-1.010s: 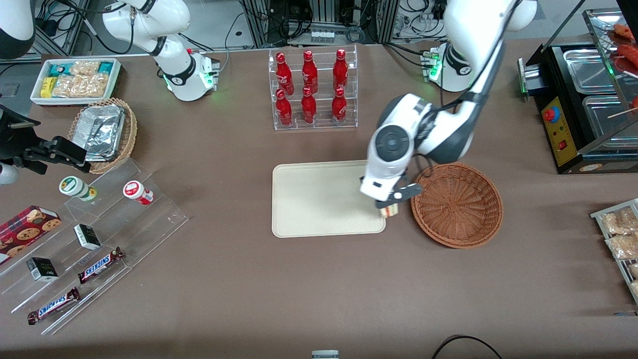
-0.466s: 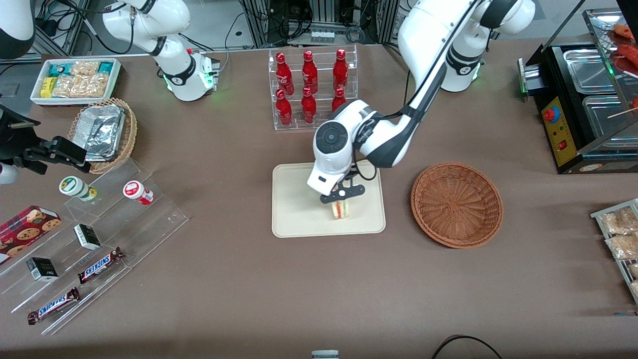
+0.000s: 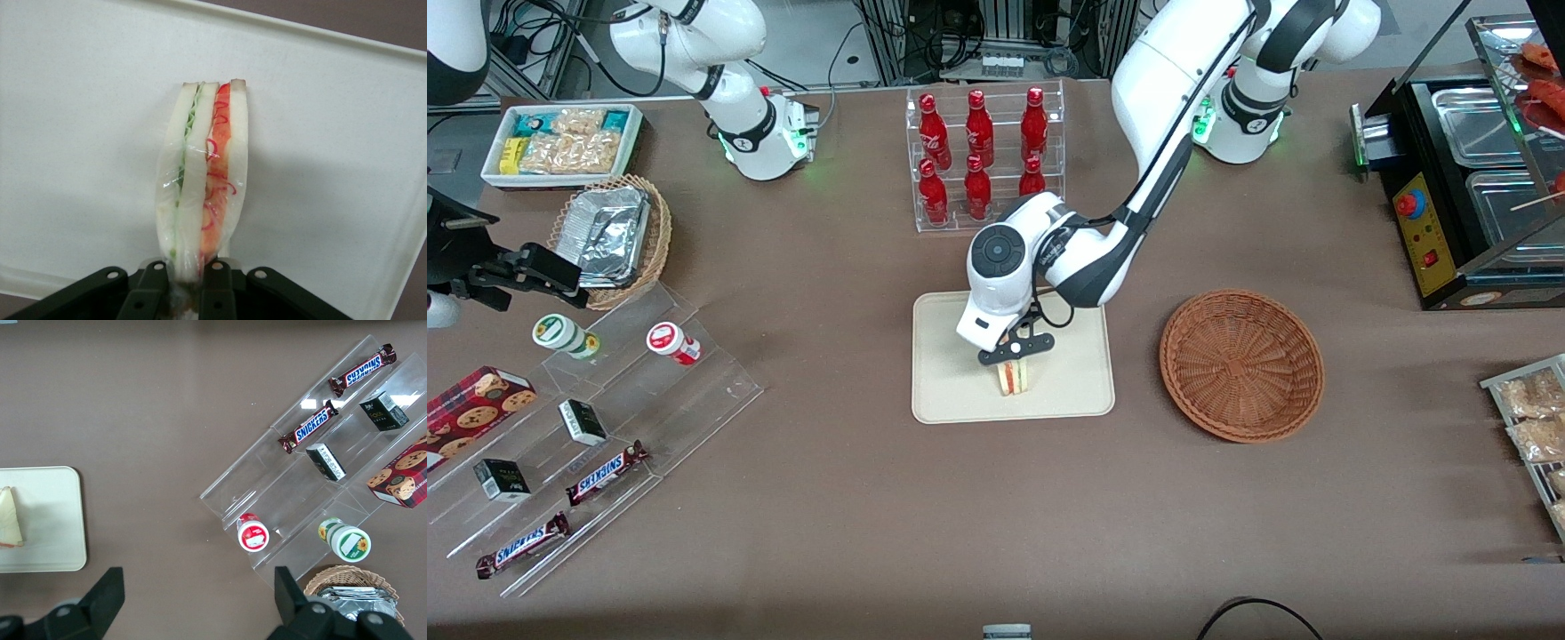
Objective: Place sandwich from basket to tray
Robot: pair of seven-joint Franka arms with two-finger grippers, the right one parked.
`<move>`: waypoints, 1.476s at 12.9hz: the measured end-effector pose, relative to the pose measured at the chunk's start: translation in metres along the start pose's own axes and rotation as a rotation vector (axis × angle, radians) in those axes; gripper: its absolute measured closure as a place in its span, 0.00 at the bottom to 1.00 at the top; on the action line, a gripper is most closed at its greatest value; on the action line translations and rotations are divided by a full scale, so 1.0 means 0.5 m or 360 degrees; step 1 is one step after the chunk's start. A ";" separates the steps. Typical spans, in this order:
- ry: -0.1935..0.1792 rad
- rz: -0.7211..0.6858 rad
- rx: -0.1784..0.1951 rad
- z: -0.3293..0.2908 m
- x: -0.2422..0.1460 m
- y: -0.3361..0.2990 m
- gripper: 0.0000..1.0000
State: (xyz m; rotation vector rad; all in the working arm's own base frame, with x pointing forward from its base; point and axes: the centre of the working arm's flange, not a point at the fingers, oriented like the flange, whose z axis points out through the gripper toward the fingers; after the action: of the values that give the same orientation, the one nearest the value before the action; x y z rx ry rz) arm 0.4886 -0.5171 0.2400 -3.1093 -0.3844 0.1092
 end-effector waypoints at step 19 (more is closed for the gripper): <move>-0.0115 0.0098 0.0294 -0.347 0.160 -0.269 0.00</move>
State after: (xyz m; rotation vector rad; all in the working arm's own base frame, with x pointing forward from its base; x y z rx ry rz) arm 0.5454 -0.3667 0.4098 -2.9408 -0.2630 0.2434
